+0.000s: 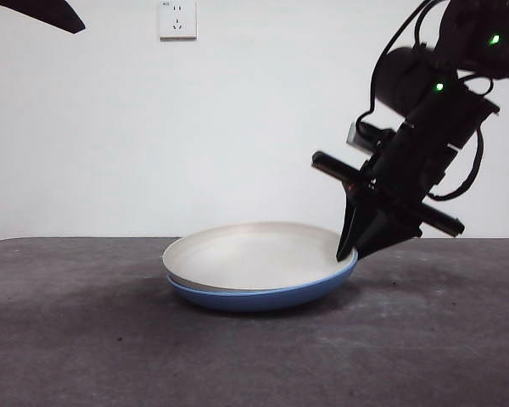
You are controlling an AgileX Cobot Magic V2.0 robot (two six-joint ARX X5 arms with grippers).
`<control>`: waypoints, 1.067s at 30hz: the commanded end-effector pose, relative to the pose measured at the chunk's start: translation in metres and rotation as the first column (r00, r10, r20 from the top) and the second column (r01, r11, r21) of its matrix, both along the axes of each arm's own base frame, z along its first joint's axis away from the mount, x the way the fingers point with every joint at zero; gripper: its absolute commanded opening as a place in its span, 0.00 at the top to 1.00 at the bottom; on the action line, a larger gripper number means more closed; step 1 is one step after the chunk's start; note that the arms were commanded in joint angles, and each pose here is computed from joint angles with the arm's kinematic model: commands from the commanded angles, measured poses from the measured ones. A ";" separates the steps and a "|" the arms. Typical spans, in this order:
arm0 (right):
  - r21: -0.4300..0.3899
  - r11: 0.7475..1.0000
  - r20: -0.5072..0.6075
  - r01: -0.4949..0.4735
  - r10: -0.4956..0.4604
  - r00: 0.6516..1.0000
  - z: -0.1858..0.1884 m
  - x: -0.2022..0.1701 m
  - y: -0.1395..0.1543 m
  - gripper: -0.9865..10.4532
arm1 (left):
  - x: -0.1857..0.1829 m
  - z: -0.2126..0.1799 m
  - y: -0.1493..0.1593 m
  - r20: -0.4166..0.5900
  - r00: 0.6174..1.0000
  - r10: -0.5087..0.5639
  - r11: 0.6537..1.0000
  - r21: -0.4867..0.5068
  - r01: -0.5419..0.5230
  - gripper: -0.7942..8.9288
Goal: Pick up the white plate, put it on the blue plate, put it on desk
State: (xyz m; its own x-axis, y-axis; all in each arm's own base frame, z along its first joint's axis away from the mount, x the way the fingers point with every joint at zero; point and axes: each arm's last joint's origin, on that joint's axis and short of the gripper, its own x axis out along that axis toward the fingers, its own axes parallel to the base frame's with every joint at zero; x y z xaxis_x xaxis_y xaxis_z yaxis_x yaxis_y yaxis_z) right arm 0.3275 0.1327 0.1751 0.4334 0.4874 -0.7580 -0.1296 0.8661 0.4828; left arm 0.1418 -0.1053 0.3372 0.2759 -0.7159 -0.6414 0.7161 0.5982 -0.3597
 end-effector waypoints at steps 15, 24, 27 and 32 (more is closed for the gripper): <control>-0.006 1.000 -0.046 0.001 -0.001 0.999 -0.008 0.003 0.006 0.71 | 0.000 0.002 -0.002 0.005 1.000 -0.013 1.000 -0.003 0.013 0.57; -0.002 1.000 -0.020 -0.010 0.010 1.000 0.010 -0.004 0.003 0.64 | 0.000 0.002 -0.002 0.005 1.000 -0.013 1.000 -0.003 0.013 0.57; -0.004 1.000 0.029 -0.024 0.024 0.999 0.029 -0.011 0.000 0.64 | 0.000 0.002 -0.002 0.005 1.000 -0.013 1.000 -0.003 0.013 0.57; -0.006 0.997 0.146 -0.078 0.078 0.986 0.073 -0.033 -0.008 0.64 | 0.000 0.002 -0.002 0.005 1.000 -0.013 1.000 -0.003 0.013 0.57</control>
